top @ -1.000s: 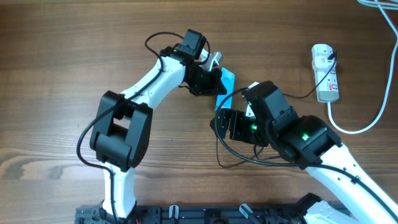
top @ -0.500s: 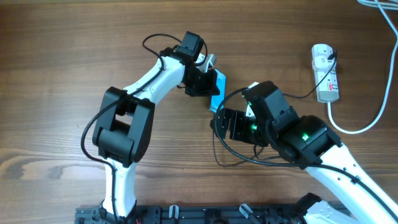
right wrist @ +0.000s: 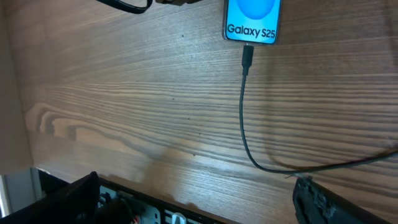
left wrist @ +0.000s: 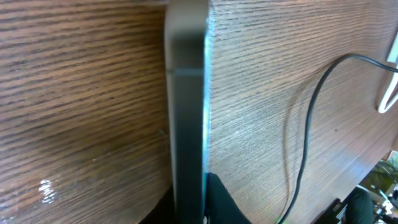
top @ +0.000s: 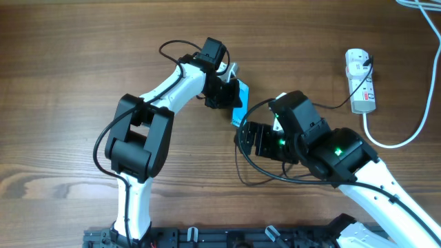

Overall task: Plug charger to phone and switch on socket
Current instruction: 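Lower the plugged phone onto the table with both grippers, then release the phone and cable and withdraw both grippers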

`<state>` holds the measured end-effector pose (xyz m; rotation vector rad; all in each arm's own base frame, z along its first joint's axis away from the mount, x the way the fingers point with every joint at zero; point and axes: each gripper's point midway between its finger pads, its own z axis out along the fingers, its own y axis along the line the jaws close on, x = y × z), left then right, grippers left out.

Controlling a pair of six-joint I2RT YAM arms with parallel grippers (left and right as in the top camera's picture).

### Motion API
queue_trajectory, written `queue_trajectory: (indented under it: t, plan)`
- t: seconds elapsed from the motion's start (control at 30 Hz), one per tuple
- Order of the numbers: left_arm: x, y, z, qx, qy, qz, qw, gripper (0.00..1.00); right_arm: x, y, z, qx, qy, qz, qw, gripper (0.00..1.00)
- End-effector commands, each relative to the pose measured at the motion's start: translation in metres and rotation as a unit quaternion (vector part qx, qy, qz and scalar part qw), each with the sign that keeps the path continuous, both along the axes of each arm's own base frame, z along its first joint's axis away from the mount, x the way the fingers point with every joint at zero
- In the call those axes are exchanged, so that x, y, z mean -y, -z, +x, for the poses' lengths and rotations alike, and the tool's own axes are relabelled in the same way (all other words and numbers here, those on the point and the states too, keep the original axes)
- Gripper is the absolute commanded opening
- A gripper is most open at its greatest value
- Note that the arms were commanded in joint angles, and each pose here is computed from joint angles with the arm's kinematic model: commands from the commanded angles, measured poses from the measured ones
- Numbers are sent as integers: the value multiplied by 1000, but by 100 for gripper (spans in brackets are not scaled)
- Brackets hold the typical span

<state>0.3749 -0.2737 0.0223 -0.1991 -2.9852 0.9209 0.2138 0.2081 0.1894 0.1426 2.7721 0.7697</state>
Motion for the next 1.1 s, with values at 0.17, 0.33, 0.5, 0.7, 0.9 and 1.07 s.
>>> queue_trajectory:
  t: [0.17,0.33,0.5,0.7,0.9,1.07]
  plan:
    - [-16,17,0,-3,-11,47,999,24,2,-6,4,6,8,-3,1000,100]
    - [-22,20,-1,-4,-14,65,998,29,2,-5,2,1,6,-3,1000,100]
    - [-26,22,-3,-9,-15,76,997,35,4,-3,-1,-5,6,-7,1000,100]
    - [-27,22,-4,-11,-15,79,997,46,7,-1,-4,-13,6,-14,1000,100]
    - [-36,26,-7,-15,-18,105,994,47,9,2,-7,-16,-2,-22,1000,100]
    - [-44,3,-3,-5,-30,99,995,79,19,6,-5,-11,10,-49,999,100]
